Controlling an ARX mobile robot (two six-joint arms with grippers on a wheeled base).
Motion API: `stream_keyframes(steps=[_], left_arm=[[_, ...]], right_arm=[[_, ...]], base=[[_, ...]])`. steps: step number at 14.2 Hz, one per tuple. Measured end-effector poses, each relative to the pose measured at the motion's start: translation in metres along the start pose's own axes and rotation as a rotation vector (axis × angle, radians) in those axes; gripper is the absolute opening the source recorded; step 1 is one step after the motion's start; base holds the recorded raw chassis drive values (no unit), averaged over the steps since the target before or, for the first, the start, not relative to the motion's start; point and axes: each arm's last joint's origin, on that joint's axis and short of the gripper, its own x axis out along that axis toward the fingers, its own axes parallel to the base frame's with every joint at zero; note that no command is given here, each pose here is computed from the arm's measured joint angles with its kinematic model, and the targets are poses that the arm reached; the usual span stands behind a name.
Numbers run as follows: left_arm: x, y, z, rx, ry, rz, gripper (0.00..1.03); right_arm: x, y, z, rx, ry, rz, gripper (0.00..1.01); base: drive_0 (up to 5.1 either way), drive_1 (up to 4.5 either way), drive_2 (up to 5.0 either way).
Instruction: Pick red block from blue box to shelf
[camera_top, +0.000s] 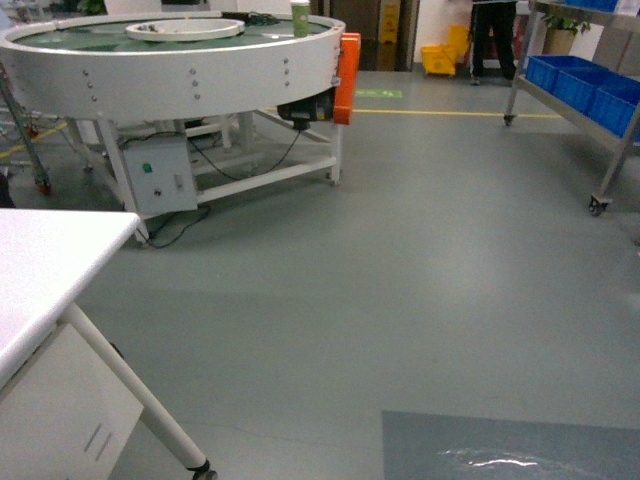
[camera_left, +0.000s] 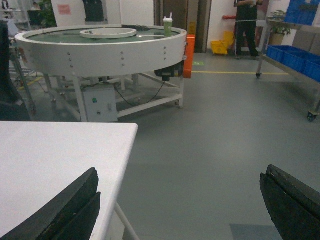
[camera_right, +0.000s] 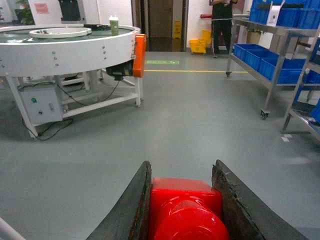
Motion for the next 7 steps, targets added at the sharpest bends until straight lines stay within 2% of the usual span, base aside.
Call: stream_keyframes(steps=[7], left_arm=[[0.0, -0.0001, 0.0, 0.0, 0.0, -0.002, 0.98]], right_arm=[[0.0, -0.0001, 0.0, 0.0, 0.0, -0.001, 0.29]], base=[[-1.5, -1.48, -1.5]])
